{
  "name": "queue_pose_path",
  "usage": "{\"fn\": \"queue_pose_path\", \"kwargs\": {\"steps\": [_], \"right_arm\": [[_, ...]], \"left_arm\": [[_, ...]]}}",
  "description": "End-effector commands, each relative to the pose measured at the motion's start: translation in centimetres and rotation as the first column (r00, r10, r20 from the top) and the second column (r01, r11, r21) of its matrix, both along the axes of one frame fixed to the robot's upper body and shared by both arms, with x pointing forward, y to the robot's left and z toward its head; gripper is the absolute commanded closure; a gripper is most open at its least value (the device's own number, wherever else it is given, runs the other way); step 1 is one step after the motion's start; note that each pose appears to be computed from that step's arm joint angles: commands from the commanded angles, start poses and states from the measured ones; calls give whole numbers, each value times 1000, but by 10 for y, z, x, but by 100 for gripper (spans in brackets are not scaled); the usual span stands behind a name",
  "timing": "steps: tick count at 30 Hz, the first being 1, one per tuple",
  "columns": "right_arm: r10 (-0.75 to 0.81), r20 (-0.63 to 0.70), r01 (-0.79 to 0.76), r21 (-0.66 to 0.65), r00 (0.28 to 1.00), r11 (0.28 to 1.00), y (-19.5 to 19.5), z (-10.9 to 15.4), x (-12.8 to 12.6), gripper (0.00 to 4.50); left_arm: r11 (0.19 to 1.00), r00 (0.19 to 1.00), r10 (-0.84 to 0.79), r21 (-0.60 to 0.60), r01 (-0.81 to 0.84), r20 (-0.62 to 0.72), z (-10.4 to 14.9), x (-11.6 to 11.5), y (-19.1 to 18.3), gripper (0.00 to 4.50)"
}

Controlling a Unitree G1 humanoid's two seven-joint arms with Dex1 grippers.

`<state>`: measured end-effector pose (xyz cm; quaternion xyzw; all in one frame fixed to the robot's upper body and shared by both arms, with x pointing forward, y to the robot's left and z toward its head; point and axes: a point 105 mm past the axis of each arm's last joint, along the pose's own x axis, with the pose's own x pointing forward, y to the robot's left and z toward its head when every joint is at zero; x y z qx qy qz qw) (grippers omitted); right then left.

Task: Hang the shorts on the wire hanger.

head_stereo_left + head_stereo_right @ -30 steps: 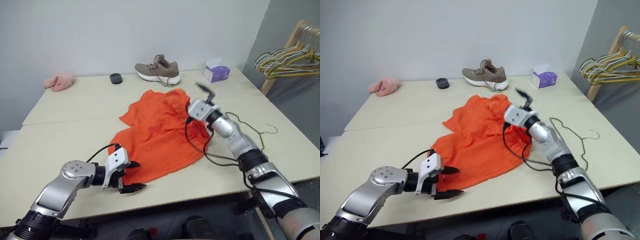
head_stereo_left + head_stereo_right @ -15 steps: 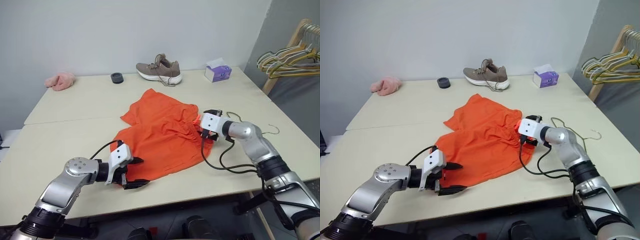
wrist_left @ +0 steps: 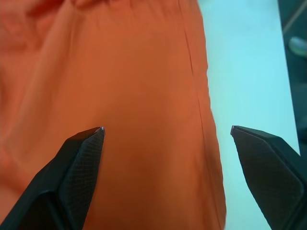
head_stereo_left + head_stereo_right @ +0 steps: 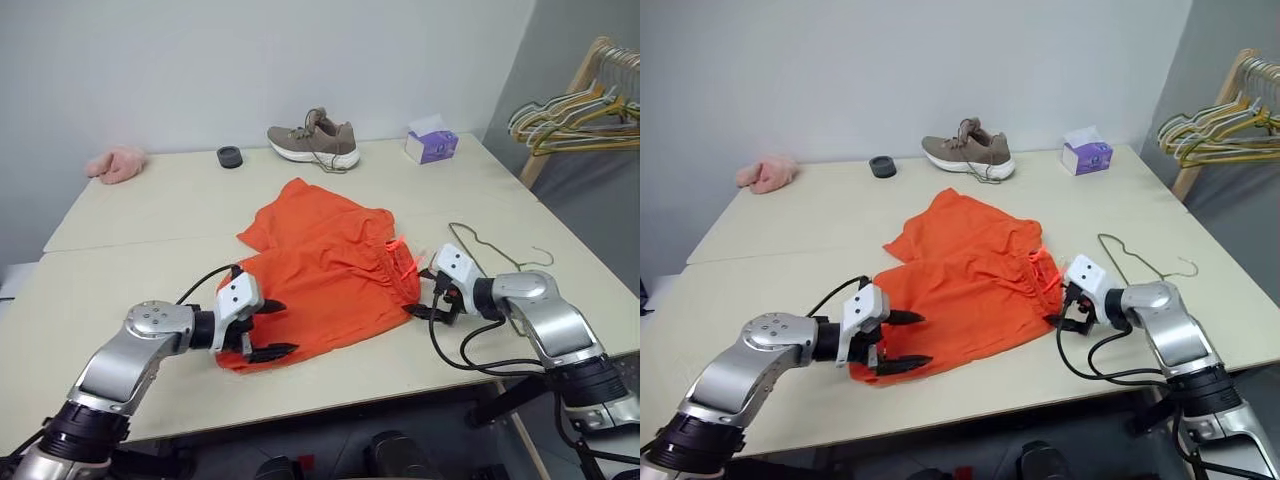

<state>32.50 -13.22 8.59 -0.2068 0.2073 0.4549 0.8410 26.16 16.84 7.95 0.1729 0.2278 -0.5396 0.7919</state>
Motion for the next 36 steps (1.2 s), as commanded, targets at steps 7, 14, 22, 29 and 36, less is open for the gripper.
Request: {"fn": "queue_pose_path", "kwargs": {"steps": [7,14,22,29,36], "right_arm": [[72,-36,-74,-45,997,996,18,-7,4,38],[219,-142,-216,39,965,976,35,-4,-23,268],[330,-237,-346,-28,914,938,14,-7,-54,449],[316,-263,-337,-37,912,941,3,-4,-55,426],[321,-197,-355,-173,926,919,-21,3,-46,199]], "left_arm": [[993,997,-69,93,71,-25,-19,-11,14,0],[995,998,18,-98,-12,60,16,6,11,0],[998,999,10,-70,-7,45,15,0,19,0],[997,999,-10,-71,12,33,10,-4,11,0],[997,999,-27,-70,29,23,7,-6,6,0]]}}
